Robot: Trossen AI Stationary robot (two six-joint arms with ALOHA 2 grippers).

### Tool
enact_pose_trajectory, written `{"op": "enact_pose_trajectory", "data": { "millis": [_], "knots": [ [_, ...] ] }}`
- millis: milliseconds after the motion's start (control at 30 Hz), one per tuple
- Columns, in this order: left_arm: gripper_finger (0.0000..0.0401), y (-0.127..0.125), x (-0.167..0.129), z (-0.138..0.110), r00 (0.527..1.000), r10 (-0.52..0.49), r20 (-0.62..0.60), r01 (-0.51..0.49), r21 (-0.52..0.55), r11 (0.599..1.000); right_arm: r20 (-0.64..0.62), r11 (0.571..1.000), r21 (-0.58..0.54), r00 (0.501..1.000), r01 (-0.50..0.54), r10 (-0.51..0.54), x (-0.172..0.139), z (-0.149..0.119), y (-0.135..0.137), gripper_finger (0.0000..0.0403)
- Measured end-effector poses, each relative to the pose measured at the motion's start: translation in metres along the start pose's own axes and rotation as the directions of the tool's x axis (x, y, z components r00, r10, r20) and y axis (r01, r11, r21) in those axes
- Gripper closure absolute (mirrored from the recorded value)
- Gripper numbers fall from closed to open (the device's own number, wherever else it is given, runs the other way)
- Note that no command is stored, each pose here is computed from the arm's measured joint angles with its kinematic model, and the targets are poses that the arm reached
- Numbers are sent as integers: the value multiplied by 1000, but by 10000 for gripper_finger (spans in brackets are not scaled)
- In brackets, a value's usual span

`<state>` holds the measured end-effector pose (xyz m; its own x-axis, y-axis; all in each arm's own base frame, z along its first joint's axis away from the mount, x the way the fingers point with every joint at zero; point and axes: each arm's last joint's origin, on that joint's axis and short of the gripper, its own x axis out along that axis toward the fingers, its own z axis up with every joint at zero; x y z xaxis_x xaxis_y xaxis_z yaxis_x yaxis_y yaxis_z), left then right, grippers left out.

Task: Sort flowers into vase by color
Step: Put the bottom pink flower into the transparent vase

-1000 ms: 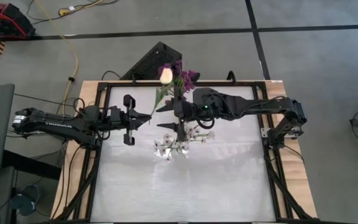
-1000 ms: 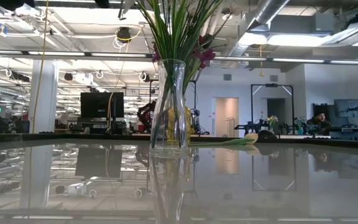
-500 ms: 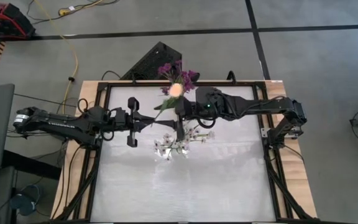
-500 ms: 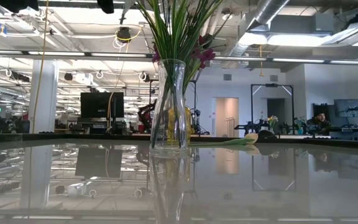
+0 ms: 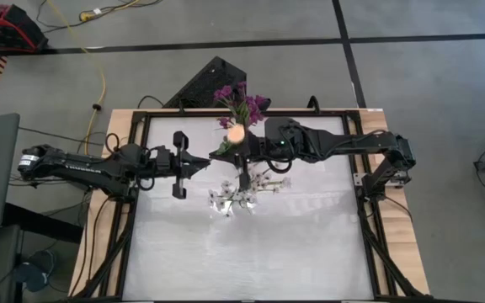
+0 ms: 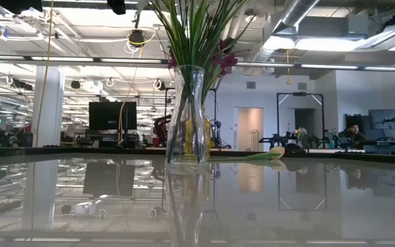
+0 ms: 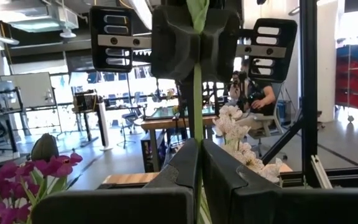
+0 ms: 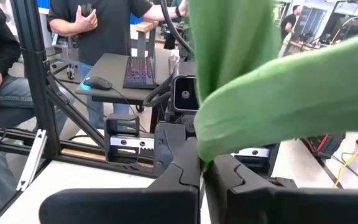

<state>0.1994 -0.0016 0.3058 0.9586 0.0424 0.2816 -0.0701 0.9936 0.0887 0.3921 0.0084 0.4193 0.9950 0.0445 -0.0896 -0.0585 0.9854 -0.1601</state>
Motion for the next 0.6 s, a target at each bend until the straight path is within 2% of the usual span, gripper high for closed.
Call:
{"op": "enact_pose_trajectory", "data": {
  "millis": [167, 367, 500, 600],
  "knots": [
    [378, -1, 0, -4, 999, -35, -38, 36, 31, 999, -30, 1000, 18, 1000, -5, 5, 0, -3, 0, 377],
    [298, -2, 0, -5, 996, -74, -49, 77, 52, 996, -60, 1000, 27, 998, -10, 12, 0, -6, 1, 377],
    [248, -2, 1, -7, 997, -55, -57, 57, 24, 998, -64, 1000, 27, 998, -11, 12, 0, -6, 1, 377],
    [224, -1, 8, -9, 992, -52, -115, 52, 2, 999, -71, 999, 33, 997, -12, 14, 7, -12, 2, 377]
  ]
}}
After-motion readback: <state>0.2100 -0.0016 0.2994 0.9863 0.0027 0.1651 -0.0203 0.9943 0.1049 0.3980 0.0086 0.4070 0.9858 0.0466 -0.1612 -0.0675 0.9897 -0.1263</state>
